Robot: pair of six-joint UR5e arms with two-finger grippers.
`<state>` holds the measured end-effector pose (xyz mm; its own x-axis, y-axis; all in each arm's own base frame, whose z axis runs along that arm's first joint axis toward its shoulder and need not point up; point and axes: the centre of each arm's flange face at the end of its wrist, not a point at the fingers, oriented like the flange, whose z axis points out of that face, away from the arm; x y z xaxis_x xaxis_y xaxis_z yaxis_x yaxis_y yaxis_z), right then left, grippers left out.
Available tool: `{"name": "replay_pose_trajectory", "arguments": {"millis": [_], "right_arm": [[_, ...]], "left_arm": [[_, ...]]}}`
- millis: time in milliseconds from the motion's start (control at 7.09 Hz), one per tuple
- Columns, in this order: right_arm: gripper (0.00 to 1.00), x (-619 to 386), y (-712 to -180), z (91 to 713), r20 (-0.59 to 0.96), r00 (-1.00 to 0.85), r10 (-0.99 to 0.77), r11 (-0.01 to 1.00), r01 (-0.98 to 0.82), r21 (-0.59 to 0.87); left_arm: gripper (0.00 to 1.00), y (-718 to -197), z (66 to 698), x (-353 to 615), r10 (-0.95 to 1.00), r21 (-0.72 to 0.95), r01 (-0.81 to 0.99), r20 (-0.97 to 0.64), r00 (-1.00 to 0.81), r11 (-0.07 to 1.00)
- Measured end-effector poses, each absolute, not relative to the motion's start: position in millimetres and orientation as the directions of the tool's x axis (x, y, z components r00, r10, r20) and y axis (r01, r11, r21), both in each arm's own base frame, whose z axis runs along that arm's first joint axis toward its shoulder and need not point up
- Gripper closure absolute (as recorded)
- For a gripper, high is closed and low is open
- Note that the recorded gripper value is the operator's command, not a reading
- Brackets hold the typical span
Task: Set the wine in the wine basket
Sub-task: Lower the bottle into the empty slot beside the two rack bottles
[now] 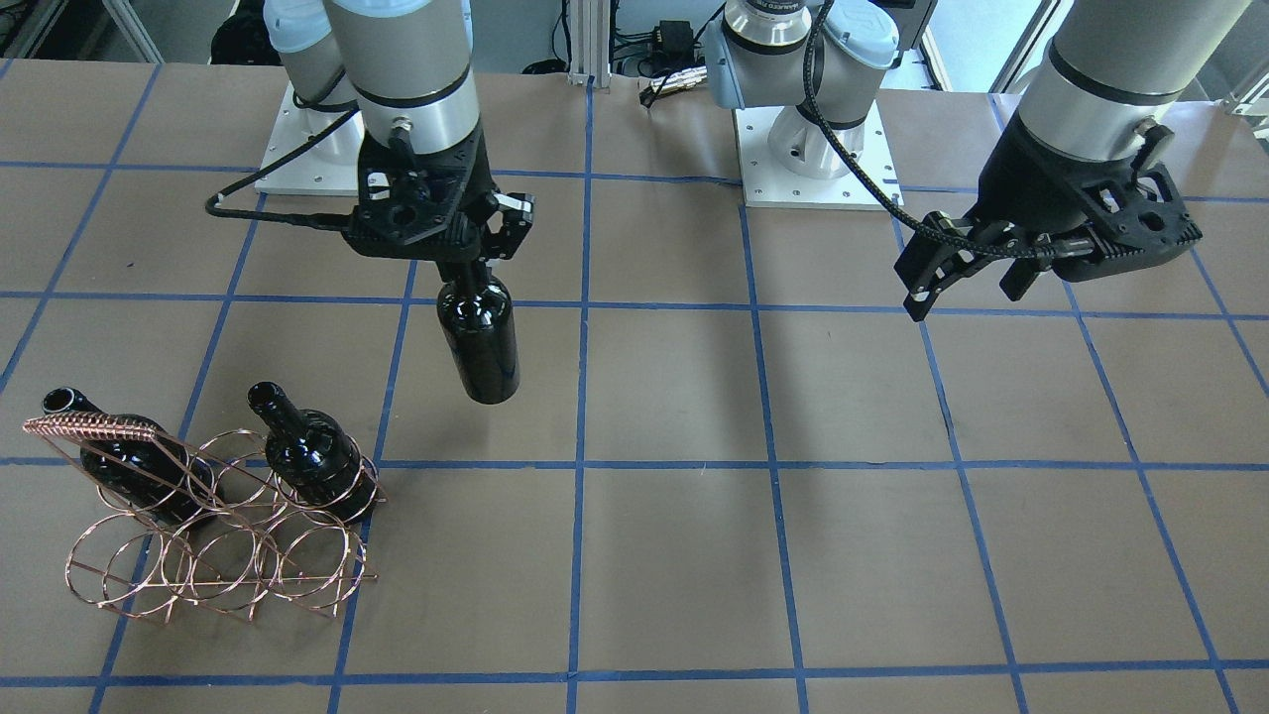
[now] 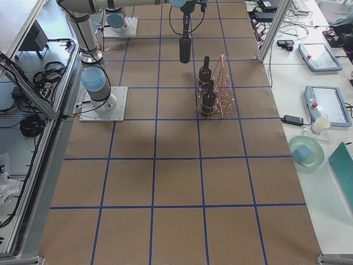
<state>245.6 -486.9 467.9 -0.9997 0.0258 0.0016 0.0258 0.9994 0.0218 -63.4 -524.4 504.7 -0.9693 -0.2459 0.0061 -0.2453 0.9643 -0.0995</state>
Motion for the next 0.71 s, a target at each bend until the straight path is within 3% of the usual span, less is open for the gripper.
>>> {"name": "replay_pose_trajectory", "arguments": {"millis": [423,705], "right_arm": [[0.79,169,-496,491,0.085,-0.994,-0.067,0.998,-0.067,0.008],[0.79,106,-507,491,0.097,-0.987,-0.126,0.991,-0.122,0.047]], "left_arm": [[0.0,-522,505,-65,-0.234,-0.078,-0.234,-0.001,-0.972,0.969],[0.0,-520,508,-84,-0.134,-0.087,-0.131,-0.034,-0.99,0.988]]}}
